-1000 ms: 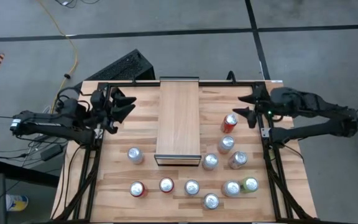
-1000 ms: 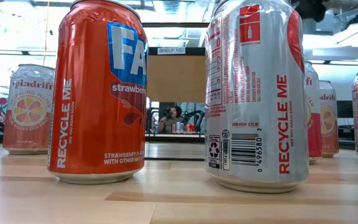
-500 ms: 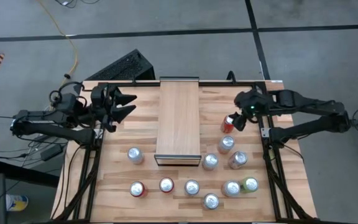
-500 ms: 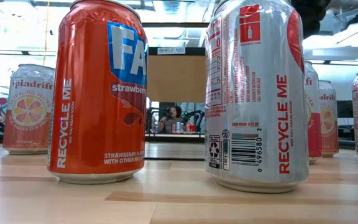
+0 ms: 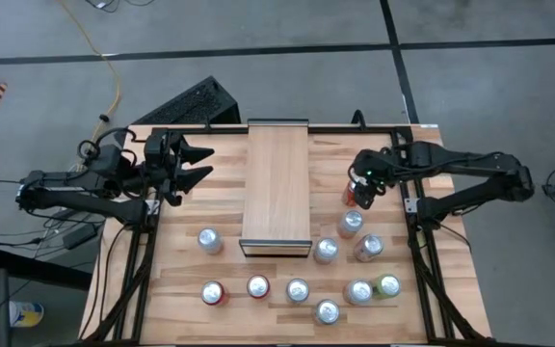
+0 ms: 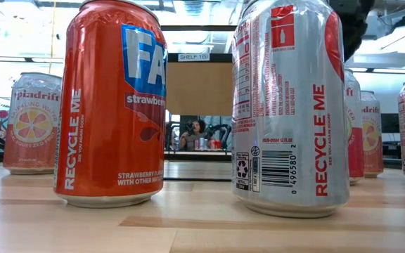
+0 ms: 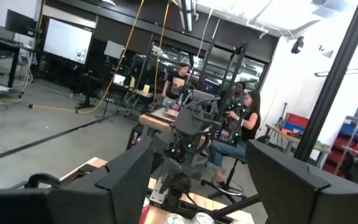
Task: Place canned beverage on shelf
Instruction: Put the top red soda can on the shelf
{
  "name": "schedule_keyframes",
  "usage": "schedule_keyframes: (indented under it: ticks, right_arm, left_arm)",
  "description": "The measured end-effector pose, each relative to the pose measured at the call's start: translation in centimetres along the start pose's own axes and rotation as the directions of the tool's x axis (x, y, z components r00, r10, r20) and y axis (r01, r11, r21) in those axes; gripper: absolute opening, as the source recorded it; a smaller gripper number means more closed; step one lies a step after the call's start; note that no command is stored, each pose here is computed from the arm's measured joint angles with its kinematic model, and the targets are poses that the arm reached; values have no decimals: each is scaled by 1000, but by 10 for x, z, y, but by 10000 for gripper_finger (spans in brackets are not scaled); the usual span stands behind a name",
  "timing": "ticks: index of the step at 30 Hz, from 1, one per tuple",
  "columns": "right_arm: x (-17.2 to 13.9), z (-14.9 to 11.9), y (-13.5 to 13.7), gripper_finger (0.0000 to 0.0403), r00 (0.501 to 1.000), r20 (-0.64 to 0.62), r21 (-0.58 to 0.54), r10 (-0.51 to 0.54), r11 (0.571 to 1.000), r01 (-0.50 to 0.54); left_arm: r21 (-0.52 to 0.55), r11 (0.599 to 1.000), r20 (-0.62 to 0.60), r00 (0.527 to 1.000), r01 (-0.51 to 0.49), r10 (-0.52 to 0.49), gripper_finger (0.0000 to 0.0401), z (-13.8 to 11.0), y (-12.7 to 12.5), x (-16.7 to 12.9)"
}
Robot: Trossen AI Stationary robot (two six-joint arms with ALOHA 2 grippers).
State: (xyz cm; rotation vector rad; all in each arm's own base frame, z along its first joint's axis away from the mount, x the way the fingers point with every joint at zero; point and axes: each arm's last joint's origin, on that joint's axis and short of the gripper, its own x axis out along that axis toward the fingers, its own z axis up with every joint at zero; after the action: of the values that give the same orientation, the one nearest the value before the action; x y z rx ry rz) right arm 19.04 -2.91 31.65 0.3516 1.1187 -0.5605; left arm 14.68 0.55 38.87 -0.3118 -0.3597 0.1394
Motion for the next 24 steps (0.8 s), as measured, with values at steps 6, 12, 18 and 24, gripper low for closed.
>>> schedule_keyframes:
  ticks: [6,12,18,24]
  right_arm:
    - [3,-4,13,271,986,-96,-33,137,990,-140]
    - [-2,-10,34,271,979,-62,-151,192,968,-200]
    - [-1,-19,44,271,985,-66,-218,159,961,-170]
    - [4,-8,27,271,1000,16,10,23,1000,-23]
  left_arm:
    - [16,1000,-40,999,20,-20,247,-3,0,0]
    - [24,1000,-56,998,-7,8,247,-5,1,0]
    - [86,996,-63,998,-23,28,247,-6,2,0]
    - [37,994,-38,994,-105,107,247,-6,4,0]
